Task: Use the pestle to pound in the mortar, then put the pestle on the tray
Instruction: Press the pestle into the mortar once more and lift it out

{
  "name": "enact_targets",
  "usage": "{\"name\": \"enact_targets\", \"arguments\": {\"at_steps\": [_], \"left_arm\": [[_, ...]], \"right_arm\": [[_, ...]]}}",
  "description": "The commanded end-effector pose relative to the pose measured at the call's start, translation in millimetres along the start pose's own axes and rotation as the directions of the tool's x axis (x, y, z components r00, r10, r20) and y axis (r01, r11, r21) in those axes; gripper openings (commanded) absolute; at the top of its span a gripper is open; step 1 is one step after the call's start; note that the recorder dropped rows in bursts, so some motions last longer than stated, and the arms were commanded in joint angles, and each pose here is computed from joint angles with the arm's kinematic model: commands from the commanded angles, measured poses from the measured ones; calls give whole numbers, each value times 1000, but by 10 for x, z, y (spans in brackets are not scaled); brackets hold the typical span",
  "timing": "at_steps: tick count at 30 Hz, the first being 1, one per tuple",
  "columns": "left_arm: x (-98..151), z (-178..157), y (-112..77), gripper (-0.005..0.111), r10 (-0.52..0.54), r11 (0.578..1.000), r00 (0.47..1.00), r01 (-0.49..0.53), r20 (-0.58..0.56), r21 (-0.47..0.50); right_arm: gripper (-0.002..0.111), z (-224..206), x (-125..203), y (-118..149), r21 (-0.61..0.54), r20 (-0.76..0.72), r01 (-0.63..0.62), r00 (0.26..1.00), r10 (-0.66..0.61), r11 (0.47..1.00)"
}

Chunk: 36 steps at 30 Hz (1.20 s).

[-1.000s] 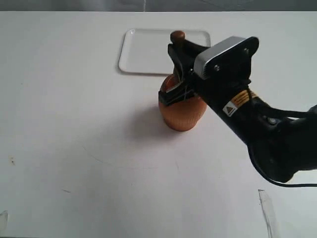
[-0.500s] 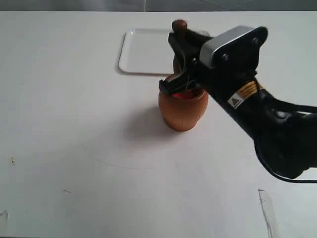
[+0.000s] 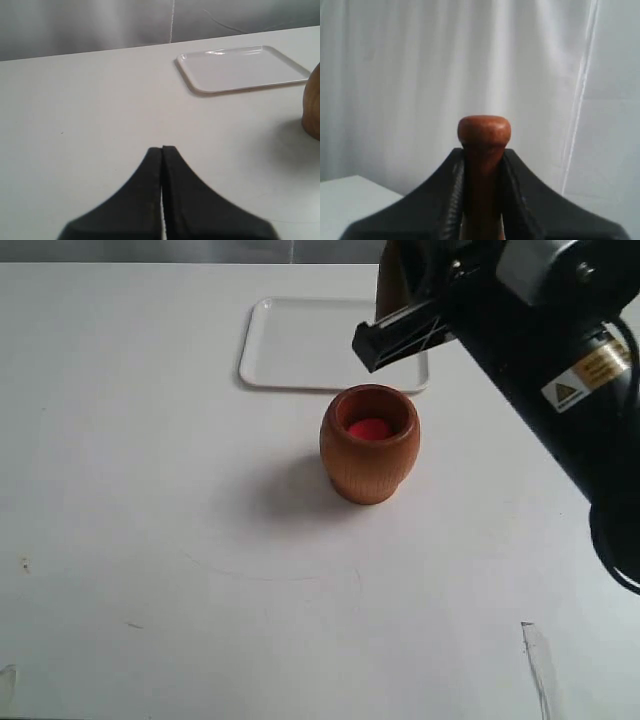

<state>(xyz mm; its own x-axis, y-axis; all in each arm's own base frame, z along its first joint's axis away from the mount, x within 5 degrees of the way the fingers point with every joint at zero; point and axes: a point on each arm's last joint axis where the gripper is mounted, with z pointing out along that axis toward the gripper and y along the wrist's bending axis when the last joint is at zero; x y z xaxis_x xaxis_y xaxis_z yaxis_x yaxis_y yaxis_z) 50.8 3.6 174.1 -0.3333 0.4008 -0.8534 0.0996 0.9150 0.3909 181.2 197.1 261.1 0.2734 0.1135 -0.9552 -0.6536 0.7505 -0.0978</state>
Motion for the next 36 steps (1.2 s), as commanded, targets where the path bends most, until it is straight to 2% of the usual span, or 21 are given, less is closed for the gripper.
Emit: {"name": "enact_targets", "arguments": {"at_steps": [1, 10, 16, 23, 32, 36], "left_arm": [[-4, 0, -6, 0, -12, 1000, 1000, 12, 7, 8], [-4, 0, -6, 0, -12, 1000, 1000, 12, 7, 8], [-4, 0, -6, 0, -12, 1000, 1000, 12, 7, 8], [-4, 0, -6, 0, -12, 1000, 1000, 12, 7, 8], [-4, 0, -6, 0, -12, 1000, 1000, 12, 7, 8], [-4, 0, -6, 0, -12, 1000, 1000, 12, 7, 8]], "right_arm": [[0, 48, 244, 58, -30, -86, 24, 996, -27, 999], [0, 33, 1003, 159, -64, -330, 23, 943, -43, 998], [0, -10, 1240, 186, -74, -396, 25, 917, -52, 997], [0, 54, 965, 152, -47, -249, 22, 968, -33, 999], [0, 50, 138, 63, -34, 23, 10, 1000, -9, 999], [0, 4, -108, 24, -21, 105, 12, 994, -9, 1000]]}}
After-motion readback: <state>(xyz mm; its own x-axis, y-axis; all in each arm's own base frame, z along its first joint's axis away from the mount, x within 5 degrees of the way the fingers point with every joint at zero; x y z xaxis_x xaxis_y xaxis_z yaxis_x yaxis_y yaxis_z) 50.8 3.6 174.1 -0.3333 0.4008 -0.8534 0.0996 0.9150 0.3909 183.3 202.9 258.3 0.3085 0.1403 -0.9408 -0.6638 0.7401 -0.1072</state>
